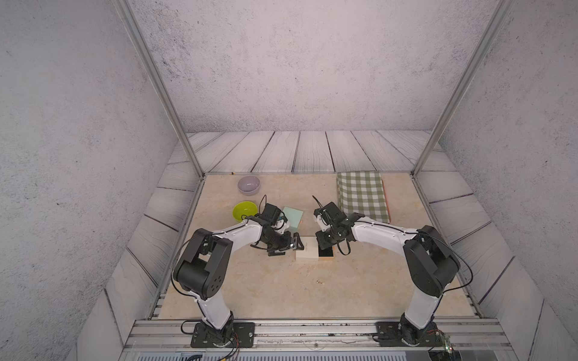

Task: Place the earrings into the drawer-style jewelry box
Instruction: Insert the earring into the inner lining, then pick up the earring from the center of the board.

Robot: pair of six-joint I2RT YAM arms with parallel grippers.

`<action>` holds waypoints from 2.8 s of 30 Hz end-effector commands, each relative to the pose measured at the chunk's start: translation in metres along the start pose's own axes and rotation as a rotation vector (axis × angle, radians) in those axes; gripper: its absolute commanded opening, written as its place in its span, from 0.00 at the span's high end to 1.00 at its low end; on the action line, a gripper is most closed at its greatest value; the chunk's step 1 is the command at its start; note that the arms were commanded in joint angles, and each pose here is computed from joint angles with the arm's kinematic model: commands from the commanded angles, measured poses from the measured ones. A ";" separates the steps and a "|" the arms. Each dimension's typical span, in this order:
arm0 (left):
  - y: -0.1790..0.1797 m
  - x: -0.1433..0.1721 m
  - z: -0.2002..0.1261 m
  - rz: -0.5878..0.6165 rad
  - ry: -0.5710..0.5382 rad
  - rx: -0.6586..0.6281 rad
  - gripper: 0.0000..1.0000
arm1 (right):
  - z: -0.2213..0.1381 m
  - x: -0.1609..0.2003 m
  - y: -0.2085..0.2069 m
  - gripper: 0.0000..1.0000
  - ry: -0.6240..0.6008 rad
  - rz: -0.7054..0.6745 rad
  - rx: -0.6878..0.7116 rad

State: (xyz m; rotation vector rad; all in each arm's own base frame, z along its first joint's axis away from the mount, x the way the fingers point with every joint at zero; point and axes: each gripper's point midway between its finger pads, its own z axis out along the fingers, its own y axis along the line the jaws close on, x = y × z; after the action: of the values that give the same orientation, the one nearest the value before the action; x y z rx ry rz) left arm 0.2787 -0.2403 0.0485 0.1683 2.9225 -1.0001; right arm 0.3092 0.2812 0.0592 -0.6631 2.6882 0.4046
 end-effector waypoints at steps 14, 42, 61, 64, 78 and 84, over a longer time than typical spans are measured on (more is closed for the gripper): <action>0.000 0.003 -0.003 -0.007 0.002 0.014 0.01 | 0.015 0.017 0.000 1.00 0.054 0.007 -0.002; -0.004 0.005 -0.004 -0.003 -0.005 0.039 0.01 | 0.015 0.022 0.002 0.96 0.067 0.000 0.002; -0.005 0.005 -0.004 -0.007 -0.009 0.048 0.01 | -0.019 0.005 0.013 0.61 0.014 -0.038 -0.024; -0.006 0.004 -0.004 -0.006 -0.013 0.050 0.01 | -0.031 -0.003 0.017 0.60 -0.008 -0.046 -0.032; -0.033 0.077 -0.008 0.193 0.006 -0.097 0.04 | -0.087 0.116 0.027 0.48 -0.020 -0.012 -0.143; -0.045 0.114 0.010 0.275 0.063 -0.147 0.07 | -0.086 0.141 0.029 0.49 -0.037 0.007 -0.216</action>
State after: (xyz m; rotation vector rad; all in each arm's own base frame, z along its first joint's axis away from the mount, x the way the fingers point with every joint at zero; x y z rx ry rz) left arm 0.1661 -0.2854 0.0749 0.6406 2.8459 -0.8588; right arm 0.1553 0.2078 0.0759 -0.7241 2.6730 0.5974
